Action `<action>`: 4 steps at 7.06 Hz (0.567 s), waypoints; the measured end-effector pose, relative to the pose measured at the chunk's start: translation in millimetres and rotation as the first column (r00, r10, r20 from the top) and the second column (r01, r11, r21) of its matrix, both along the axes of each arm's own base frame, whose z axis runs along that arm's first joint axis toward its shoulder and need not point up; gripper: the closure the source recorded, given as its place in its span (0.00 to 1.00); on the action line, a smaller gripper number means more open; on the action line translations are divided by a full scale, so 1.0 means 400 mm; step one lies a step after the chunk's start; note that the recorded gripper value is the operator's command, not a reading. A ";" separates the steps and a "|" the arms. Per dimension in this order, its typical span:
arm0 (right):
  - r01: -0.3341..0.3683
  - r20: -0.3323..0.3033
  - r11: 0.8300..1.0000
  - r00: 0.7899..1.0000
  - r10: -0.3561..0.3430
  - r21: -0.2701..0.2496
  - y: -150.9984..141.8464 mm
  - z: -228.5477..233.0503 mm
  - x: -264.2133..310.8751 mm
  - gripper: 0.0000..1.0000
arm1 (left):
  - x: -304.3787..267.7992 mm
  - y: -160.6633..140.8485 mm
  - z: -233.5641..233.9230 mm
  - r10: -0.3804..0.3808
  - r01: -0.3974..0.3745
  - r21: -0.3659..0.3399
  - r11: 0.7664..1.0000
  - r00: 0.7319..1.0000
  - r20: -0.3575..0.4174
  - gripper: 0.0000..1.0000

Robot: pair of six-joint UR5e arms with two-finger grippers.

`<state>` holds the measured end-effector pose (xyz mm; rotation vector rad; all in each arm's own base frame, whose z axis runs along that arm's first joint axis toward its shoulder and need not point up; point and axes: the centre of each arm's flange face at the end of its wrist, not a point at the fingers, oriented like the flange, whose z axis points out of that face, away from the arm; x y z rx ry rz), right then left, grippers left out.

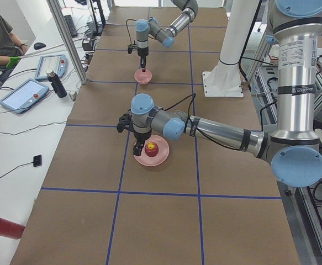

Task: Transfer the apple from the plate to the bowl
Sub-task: 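Carry the pink bowl with the right gripper to the table center and release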

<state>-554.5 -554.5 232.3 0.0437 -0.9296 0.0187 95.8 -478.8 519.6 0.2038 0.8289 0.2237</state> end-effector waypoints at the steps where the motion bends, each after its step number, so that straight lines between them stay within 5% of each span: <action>1: -0.015 -0.009 1.000 1.000 0.015 0.024 0.012 0.006 -0.015 0.00 | 0.085 -0.006 -0.023 -0.010 0.010 -0.013 1.000 1.000 0.019 0.02; 4: -0.036 0.051 0.999 0.998 0.034 0.038 0.039 0.026 0.137 0.00 | 0.253 0.017 0.019 -0.038 0.040 -0.028 0.999 0.998 0.054 0.02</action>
